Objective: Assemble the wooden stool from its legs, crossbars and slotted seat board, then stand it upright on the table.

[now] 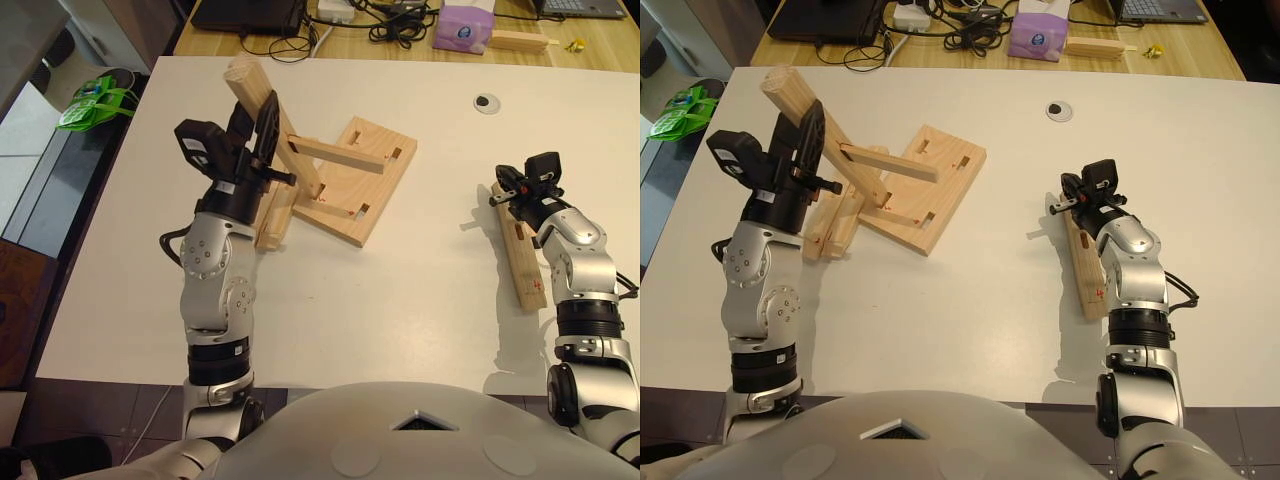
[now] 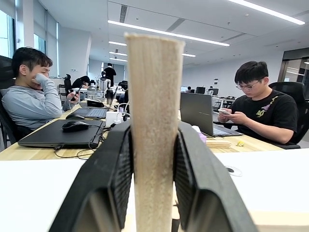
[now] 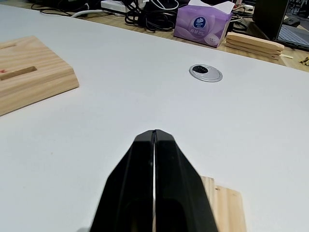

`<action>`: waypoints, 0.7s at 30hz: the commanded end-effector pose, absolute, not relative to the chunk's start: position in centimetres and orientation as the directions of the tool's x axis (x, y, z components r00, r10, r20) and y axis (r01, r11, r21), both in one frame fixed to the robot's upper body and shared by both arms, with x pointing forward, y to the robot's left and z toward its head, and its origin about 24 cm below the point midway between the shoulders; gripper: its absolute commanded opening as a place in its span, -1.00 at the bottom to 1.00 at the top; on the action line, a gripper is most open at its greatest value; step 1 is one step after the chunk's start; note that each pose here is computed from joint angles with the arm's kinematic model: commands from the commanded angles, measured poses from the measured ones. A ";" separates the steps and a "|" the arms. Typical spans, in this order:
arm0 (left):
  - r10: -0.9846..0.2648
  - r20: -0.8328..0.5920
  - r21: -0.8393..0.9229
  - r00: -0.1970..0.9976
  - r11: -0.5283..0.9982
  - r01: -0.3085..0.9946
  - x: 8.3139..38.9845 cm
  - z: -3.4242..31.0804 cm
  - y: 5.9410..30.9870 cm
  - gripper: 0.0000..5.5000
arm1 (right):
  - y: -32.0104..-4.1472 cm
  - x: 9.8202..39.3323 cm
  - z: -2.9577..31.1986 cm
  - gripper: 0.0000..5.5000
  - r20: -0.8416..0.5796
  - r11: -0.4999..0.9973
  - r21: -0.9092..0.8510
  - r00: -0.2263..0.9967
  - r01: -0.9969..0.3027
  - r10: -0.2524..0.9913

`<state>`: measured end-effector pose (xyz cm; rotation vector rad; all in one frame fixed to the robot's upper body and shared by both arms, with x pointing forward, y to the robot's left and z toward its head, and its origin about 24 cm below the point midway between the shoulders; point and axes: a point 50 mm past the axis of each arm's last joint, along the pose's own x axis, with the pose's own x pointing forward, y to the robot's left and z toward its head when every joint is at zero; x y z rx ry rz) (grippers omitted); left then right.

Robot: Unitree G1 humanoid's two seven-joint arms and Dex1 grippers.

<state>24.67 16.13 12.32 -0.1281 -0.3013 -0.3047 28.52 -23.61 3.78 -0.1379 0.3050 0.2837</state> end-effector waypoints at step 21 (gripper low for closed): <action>-0.290 -0.105 -0.120 0.951 0.953 0.277 24.1 4.9 15.6 -0.63 | -23.2 29.1 4.4 -1.00 -0.289 0.950 -0.075 0.918 -0.304 0.271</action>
